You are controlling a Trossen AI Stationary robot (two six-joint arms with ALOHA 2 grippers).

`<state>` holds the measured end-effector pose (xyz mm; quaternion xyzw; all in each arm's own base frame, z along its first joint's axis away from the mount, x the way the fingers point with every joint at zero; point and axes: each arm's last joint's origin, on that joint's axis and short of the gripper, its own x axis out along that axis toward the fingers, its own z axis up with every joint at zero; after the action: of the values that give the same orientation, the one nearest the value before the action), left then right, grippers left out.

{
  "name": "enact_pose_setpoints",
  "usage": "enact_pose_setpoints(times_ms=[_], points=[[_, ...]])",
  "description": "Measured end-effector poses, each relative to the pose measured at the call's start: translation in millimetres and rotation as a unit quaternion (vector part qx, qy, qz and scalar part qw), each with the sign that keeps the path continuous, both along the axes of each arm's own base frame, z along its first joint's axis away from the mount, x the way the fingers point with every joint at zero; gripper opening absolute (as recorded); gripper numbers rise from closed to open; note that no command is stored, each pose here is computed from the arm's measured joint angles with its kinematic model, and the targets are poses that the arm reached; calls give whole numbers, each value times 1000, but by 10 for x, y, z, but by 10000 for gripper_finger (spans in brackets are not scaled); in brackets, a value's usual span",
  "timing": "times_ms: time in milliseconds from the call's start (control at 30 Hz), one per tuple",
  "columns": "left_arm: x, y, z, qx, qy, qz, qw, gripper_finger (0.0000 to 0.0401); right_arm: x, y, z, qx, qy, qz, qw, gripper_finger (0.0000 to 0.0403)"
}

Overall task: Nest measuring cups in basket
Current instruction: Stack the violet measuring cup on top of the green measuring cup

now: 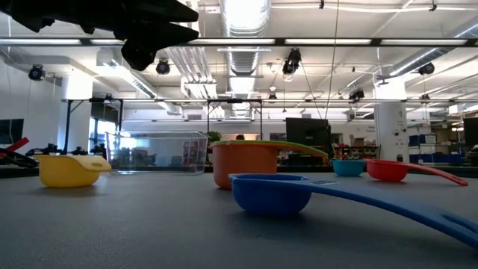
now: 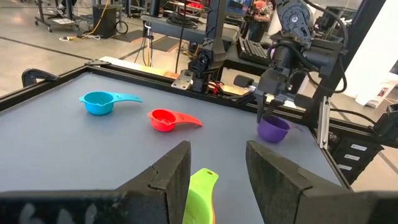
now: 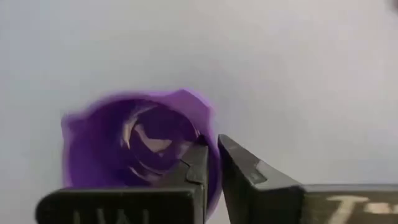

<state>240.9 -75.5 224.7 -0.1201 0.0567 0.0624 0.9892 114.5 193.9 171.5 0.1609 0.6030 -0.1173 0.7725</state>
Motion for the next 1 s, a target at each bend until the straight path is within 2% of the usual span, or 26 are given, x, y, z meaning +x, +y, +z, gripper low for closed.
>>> enact_pose_setpoints(times_ms=[200, 333, 700, 867, 1000], points=[[0, 1, 0, -1, 0, 0, 1000, 137, 89, -146, 175, 3, -46, -11, 999, 9], [0, 0, 0, -1, 0, 0, 1000, 137, 291, -274, 361, -20, -103, 3, 994, 9], [0, -3, -10, -12, 4, -4, 1000, 137, 1225, -918, 919, -104, -182, 81, 974, 9], [-2, -6, -20, -5, 10, -12, 1000, 137, 1584, -1290, 1071, -115, -196, 100, 969, 9], [-18, -4, -36, 6, 25, -18, 1000, 137, 1862, -1485, 1093, -107, -209, 147, 961, 9]])
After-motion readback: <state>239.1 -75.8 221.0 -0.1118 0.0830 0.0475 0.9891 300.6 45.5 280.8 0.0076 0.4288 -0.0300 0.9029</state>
